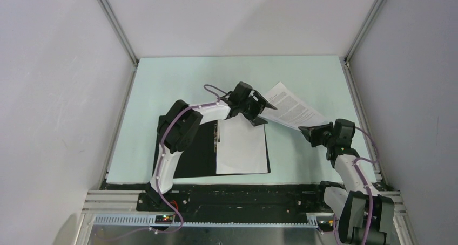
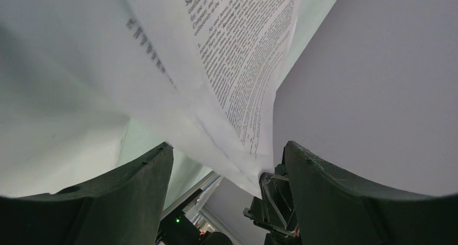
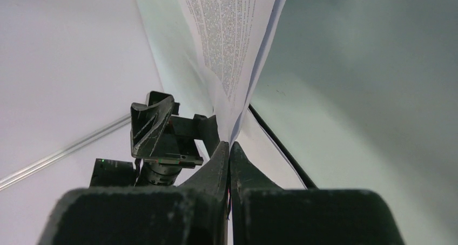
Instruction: Put the files into the folder
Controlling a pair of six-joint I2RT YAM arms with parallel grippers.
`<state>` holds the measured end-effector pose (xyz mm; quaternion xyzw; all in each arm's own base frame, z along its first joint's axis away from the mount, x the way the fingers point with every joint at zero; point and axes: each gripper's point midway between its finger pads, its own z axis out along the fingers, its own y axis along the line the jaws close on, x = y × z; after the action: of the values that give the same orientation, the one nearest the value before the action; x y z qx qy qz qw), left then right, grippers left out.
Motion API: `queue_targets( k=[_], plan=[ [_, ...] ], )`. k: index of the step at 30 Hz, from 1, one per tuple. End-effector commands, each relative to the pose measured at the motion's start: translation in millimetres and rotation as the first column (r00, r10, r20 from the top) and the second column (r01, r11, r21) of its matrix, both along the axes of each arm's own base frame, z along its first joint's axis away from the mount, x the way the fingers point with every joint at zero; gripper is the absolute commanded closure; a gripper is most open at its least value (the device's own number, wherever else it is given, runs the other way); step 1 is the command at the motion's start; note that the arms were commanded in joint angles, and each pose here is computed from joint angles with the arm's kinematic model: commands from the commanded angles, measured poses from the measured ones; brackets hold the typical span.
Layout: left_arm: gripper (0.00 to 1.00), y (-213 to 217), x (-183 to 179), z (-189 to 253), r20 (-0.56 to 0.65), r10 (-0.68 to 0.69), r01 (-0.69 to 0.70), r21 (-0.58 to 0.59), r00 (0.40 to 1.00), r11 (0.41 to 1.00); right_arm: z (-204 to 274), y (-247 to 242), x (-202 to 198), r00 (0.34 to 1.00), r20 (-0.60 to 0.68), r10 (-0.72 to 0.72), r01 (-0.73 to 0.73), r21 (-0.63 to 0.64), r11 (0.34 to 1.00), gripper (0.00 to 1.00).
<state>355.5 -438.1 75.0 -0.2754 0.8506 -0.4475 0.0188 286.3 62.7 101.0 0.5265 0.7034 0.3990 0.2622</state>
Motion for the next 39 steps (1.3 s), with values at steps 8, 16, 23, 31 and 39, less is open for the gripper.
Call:
queue_targets(
  k=[8, 16, 23, 31, 39],
  plan=[
    [0.25, -21, 14, -5, 0.023, -0.03, 0.029, 0.009, 0.999, 1.0, 17, 2, -10, 0.994, 0.067, 0.086, -0.088, 0.024, 0.996, 1.0],
    [0.59, -29, 32, 4, 0.059, -0.015, 0.014, 0.018, 0.998, 1.0, 12, 14, -27, 0.985, 0.047, 0.169, -0.169, -0.002, 0.986, 1.0],
    [1.0, -16, 48, 19, 0.194, -0.084, 0.07, 0.079, 0.977, 0.994, 4, 23, -42, 0.959, 0.031, 0.283, -0.28, -0.078, 0.957, 0.65],
    [1.0, 30, 33, 79, 0.431, -0.382, 0.312, 0.226, 0.817, 0.923, 83, 30, -20, 0.876, 0.252, 0.41, -0.342, -0.274, 0.899, 0.16],
    [1.0, 82, -47, 188, 0.619, -0.551, 0.449, 0.334, 0.559, 0.829, 164, 34, 43, 0.635, 0.527, 0.565, -0.392, -0.41, 0.824, 0.09]
  ],
)
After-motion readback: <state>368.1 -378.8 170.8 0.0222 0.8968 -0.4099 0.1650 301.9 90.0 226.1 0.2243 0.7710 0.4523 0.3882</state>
